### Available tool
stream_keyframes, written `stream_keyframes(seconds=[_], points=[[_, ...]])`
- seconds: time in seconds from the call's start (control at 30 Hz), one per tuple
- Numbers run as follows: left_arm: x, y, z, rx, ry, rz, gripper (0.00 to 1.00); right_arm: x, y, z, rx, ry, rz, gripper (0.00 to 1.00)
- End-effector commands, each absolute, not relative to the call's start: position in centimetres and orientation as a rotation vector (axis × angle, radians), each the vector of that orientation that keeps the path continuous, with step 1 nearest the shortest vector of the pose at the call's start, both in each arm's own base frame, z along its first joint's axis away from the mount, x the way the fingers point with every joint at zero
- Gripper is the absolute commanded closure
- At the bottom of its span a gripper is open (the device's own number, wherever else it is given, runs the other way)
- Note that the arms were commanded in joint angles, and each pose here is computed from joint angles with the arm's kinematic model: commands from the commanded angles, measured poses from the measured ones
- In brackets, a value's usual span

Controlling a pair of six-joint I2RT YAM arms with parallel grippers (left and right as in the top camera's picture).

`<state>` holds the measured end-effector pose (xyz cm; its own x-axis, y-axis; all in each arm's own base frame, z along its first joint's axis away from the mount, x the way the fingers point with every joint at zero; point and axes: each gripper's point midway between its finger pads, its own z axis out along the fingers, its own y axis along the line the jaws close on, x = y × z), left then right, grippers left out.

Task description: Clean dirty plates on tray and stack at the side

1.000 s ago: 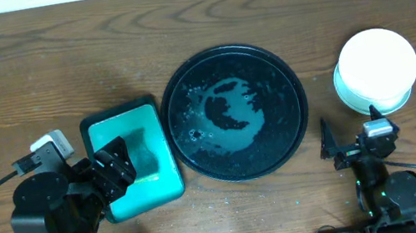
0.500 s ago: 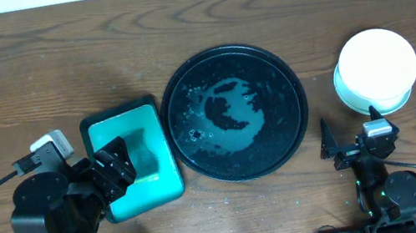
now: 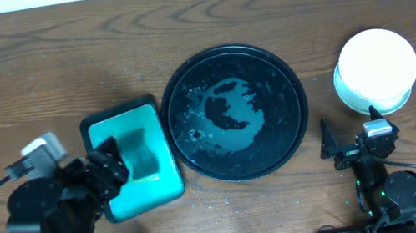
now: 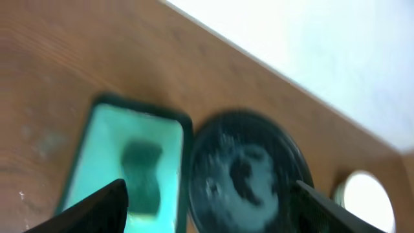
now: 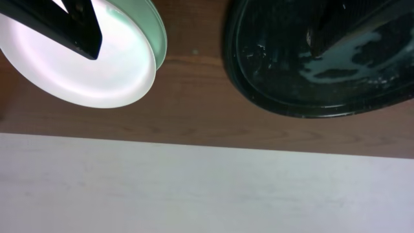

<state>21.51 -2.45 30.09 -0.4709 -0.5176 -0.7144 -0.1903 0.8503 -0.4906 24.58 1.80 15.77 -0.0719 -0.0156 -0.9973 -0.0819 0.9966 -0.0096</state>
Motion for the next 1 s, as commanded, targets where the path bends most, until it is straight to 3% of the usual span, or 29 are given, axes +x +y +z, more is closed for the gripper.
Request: stream_keyframes(seconds=[0.0,0.67,0.97], points=[[22.0,0.3,29.9,-0.562,1.941,-0.328,0.21,24.6,1.5,15.7,-0.06,1.642,0.051,0.01],[19.8,2.6,28.2,-0.323,1.487,-0.136,0.21,24.6,1.6,15.7,-0.06,1.642,0.051,0.01],[20.8,2.7,26.0,-0.318,1.526,-0.113,0.21,24.6,1.6,15.7,-0.06,1.642,0.051,0.01]])
